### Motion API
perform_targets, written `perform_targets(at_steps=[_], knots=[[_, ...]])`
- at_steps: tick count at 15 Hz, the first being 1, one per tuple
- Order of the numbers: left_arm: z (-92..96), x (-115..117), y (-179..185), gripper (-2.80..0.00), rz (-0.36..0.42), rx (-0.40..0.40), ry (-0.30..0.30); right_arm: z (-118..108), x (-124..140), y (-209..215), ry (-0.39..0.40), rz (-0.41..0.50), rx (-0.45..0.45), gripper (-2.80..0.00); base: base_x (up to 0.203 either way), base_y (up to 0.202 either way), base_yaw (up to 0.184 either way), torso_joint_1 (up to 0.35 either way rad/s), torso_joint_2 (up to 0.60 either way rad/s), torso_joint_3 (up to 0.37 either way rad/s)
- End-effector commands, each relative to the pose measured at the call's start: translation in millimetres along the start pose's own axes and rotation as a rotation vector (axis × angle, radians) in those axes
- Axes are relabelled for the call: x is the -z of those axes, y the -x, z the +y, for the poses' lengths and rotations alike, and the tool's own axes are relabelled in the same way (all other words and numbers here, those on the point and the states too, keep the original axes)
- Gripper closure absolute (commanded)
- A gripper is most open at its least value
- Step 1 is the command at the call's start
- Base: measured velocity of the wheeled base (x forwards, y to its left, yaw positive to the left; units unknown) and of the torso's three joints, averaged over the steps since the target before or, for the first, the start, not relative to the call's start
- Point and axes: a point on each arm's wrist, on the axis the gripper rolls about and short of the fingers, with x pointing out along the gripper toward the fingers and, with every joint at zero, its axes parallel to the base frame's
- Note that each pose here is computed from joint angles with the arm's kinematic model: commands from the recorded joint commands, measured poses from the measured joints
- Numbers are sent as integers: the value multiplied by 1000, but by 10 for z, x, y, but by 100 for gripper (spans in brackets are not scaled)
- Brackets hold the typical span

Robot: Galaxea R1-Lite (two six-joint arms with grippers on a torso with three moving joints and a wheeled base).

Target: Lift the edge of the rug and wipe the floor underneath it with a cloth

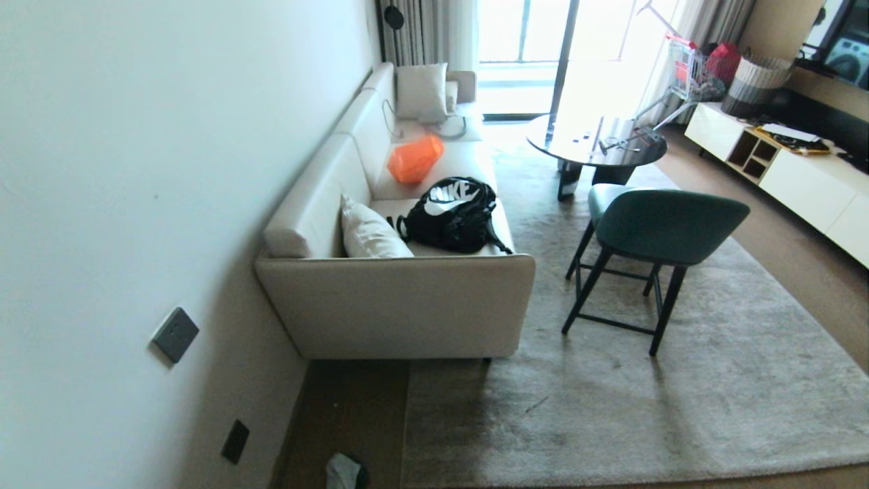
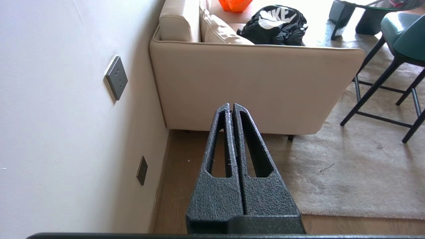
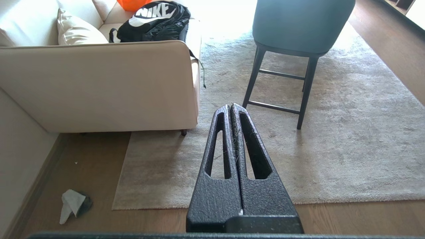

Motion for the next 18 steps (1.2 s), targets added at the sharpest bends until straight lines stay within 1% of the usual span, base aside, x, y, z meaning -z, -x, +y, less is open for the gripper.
perform_targets(at_steps=[1,18], knots=[[0,-3,1,0,-1,-1,1,0,0,-1,1,1,0,0,0,0,0,0,0,0],[0,1,0,0,0,-1,1,0,-2,-1,-1,0,0,0,0,0,0,0,0,0]])
